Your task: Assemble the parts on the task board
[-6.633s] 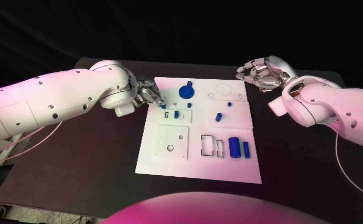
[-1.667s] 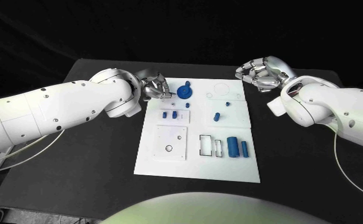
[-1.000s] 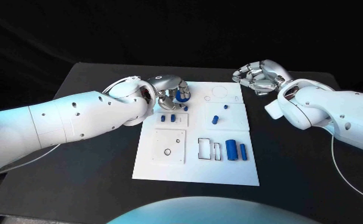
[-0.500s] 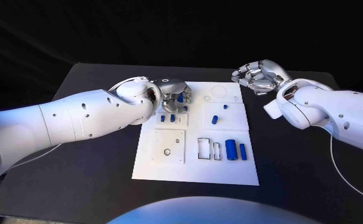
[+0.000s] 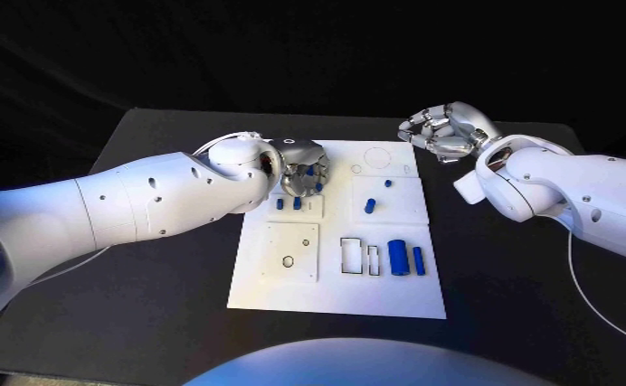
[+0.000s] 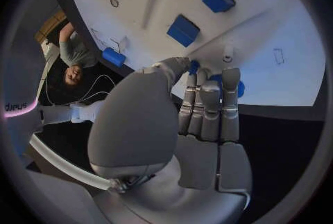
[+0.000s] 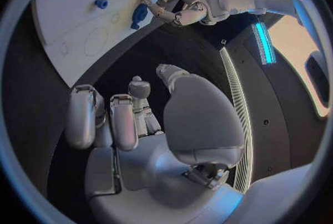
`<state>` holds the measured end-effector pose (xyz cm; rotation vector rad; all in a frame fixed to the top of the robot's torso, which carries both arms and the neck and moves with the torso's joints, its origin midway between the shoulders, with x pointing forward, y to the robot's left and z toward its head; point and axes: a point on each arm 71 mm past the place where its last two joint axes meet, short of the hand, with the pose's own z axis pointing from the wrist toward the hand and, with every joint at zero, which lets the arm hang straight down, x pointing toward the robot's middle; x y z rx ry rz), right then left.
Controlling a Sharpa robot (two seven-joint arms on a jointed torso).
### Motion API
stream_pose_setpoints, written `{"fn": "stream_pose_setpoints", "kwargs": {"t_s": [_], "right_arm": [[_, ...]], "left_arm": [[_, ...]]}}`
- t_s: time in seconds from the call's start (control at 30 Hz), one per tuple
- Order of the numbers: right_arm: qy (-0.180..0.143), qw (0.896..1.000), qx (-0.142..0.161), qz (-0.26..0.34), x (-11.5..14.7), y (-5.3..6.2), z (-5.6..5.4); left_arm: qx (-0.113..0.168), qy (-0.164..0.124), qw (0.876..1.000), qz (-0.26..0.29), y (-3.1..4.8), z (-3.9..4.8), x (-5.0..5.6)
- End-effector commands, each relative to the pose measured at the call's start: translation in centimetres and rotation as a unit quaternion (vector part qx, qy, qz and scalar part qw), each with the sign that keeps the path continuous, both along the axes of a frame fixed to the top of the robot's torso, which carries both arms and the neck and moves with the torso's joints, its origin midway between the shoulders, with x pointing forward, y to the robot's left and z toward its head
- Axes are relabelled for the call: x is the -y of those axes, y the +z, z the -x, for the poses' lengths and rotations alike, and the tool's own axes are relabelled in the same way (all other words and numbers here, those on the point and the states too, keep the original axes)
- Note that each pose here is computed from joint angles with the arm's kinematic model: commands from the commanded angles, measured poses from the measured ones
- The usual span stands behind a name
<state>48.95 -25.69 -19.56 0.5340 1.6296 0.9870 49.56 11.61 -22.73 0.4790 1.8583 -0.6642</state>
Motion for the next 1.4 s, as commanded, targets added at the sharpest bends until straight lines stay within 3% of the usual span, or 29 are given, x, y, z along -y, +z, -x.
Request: {"fn": "stream_pose_setpoints", "kwargs": {"t_s": [0.03, 0.33, 0.9, 1.4], "right_arm": [[0.01, 1.0, 0.002, 0.001, -0.25, 0.0, 0.07], [0.011, 1.0, 0.002, 0.0, -0.33, 0.0, 0.07], [0.011, 1.0, 0.002, 0.0, -0.24, 0.04, 0.17], [0.012, 1.0, 0.002, 0.001, -0.34, 0.01, 0.11]], "left_arm": [[-0.01, 0.0, 1.0, -0.019, -0.25, 0.05, 0.23], [-0.01, 0.0, 1.0, -0.016, -0.25, -0.05, 0.65], [-0.018, 0.014, 0.999, -0.029, -0.45, -0.16, 0.49], [-0.007, 0.005, 1.0, 0.011, 0.35, 0.18, 0.78]]}}
